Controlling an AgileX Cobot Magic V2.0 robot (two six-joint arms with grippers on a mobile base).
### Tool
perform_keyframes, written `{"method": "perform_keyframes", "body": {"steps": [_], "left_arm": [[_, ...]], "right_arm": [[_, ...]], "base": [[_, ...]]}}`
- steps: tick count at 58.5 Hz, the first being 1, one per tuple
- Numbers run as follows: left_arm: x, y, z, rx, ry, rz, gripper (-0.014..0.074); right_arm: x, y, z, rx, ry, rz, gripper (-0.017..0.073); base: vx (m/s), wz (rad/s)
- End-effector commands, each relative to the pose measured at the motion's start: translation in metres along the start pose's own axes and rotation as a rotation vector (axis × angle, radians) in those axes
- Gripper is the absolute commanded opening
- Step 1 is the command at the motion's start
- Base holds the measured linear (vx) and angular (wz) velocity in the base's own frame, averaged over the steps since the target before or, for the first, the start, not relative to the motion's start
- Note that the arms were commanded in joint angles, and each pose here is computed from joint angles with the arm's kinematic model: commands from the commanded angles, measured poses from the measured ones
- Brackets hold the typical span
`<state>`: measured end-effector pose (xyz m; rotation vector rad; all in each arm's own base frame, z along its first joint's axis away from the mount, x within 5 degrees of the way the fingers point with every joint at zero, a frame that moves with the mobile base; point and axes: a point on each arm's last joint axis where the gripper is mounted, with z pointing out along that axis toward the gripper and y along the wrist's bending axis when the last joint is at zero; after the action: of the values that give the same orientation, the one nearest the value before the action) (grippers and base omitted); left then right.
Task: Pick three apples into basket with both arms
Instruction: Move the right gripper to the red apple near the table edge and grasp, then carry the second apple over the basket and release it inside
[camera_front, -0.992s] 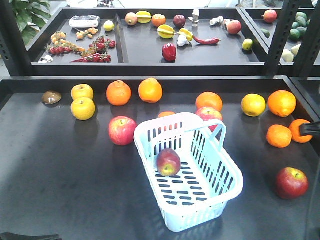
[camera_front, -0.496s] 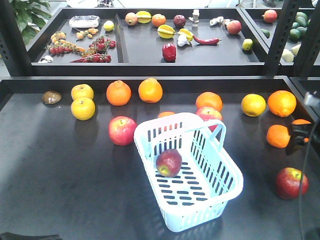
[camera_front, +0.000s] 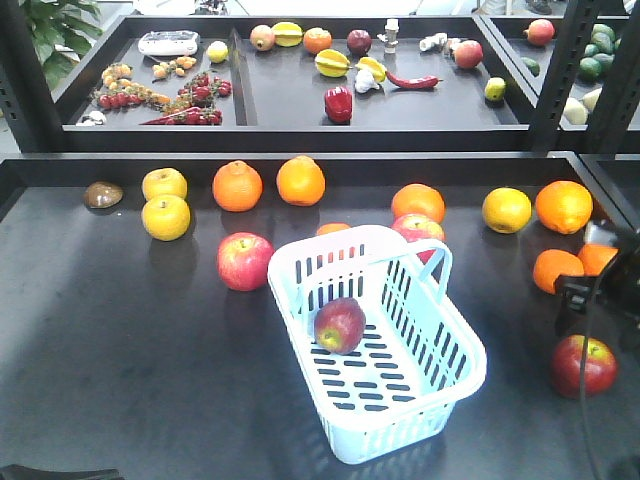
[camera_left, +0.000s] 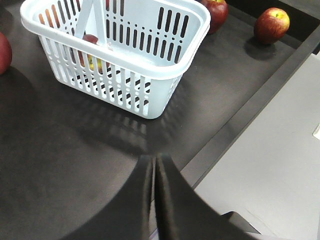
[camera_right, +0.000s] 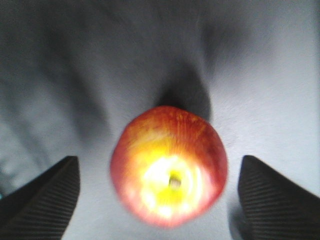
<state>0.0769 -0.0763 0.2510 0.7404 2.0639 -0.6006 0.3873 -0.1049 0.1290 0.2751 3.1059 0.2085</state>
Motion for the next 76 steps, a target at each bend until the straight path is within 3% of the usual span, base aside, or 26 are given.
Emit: {"method": "perform_keyframes", "body": {"steps": [1, 15, 24, 32, 44, 51, 65, 76], "left_arm": [[-0.012, 0.000, -0.003, -0.006, -0.072, -0.021, -0.0006], [-0.012, 0.000, -0.003, -0.006, -0.072, -0.021, -0.0006], [-0.012, 0.000, -0.003, -0.006, -0.072, -0.021, -0.0006], [-0.012, 0.000, -0.003, -0.006, -0.072, -0.021, -0.0006], [-0.012, 0.000, -0.003, -0.006, -0.072, -0.021, -0.0006], [-0.012, 0.000, -0.003, -0.006, -0.072, -0.021, -0.0006], [-0.012, 0.000, -0.003, -0.006, -0.072, -0.021, -0.0006], [-0.012, 0.000, -0.003, -0.006, -0.072, -0.021, -0.0006]], "right_arm": [[-0.005, -0.001, -0.015, 0.007, -0.045, -0.004, 0.0587], [-0.003, -0.003, 0.007, -0.007, 0.036, 0.006, 0.0576], [-0.001, -0.003, 0.007, -0.011, 0.059, 0.013, 0.0512], [0.004, 0.000, 0.004, -0.034, 0.101, 0.020, 0.0325], [0.009, 0.010, -0.035, -0.072, 0.039, -0.034, 0.0027], [0.016, 0.018, -0.074, -0.077, -0.050, -0.052, -0.0011], [0.048, 0.052, -0.161, -0.174, -0.264, -0.116, -0.0003], [0.081, 0.109, -0.200, -0.192, -0.334, -0.290, -0.0001]], "base": [[0.00, 0.00], [0.00, 0.00], [0.00, 0.00], [0.00, 0.00], [0.00, 0.00], [0.00, 0.00], [0.00, 0.00], [0.00, 0.00]]}}
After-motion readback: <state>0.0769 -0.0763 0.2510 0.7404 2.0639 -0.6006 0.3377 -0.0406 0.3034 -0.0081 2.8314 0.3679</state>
